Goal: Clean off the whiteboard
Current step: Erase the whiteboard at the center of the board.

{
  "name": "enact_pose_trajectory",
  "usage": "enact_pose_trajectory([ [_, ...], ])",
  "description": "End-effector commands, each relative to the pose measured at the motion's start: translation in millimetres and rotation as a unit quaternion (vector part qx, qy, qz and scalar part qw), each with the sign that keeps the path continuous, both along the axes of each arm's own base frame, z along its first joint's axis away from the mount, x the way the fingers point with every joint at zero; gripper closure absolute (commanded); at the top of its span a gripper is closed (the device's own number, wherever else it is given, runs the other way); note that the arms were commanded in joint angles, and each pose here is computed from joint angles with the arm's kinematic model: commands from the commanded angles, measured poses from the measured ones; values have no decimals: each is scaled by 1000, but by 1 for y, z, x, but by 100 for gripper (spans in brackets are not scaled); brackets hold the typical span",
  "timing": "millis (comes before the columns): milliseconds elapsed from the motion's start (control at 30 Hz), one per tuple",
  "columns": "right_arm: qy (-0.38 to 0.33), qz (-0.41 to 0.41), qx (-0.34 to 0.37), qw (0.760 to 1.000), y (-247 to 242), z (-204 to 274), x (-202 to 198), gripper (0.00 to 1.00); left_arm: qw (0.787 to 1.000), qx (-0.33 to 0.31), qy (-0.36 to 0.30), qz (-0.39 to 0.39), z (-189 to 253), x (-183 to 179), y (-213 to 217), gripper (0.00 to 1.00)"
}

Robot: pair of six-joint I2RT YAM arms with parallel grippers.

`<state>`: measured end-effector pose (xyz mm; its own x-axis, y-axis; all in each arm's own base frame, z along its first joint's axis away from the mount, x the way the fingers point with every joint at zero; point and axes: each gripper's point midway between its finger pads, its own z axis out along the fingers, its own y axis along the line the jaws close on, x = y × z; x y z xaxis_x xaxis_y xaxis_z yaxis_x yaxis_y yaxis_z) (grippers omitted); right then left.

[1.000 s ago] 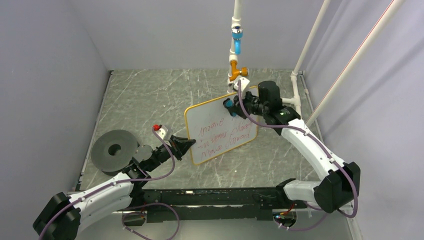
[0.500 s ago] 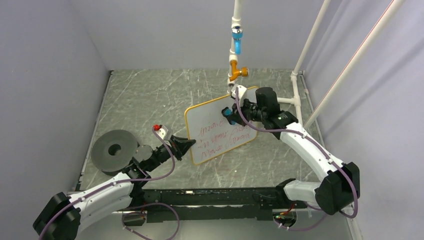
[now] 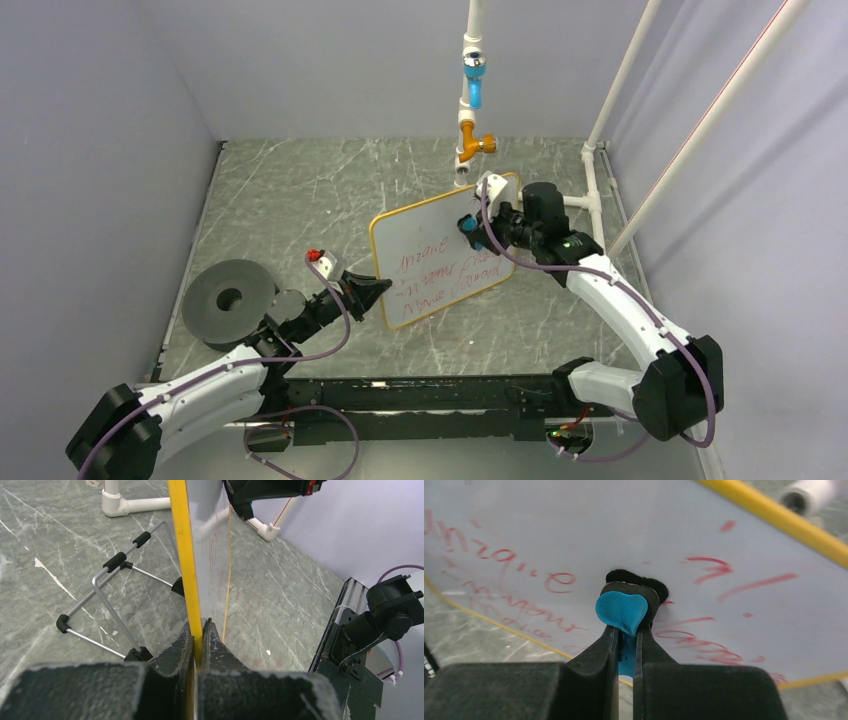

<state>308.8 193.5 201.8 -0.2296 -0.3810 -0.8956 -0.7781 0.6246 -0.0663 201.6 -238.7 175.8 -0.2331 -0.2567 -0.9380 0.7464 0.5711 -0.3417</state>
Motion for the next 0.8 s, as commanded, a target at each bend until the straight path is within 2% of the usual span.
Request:
enact_pose_trajectory([
  [0,0,76,28,997,30,14,-17,100,998,38,-21,-55,-8,-15,-11,100],
  [100,-34,49,40,997,31,51,3,100,998,37,-19,-54,-8,-15,-11,100],
  [233,-68,-43,35,996,-1,80,40,100,998,37,-17,-56,-8,-15,-12,100],
  [300,-75,-74,20,994,-18,75,46,100,998,37,-19,-56,-8,-15,-11,100],
  [400,-62,-86,-11,994,-32,39,36,100,997,40,-20,-55,-8,-16,-11,100],
  [500,-23,-22,4,999,-16,13,10,100,998,38,-22,-55,-8,-17,-10,100],
  [633,1,81,29,996,26,19,-17,100,998,37,-21,-54,-9,-16,-10,100],
  [700,-2,98,43,994,40,35,-15,100,998,35,-16,-53,-10,-15,-10,100],
  [767,-18,76,54,995,40,57,0,100,998,35,-11,-53,-12,-15,-11,100],
])
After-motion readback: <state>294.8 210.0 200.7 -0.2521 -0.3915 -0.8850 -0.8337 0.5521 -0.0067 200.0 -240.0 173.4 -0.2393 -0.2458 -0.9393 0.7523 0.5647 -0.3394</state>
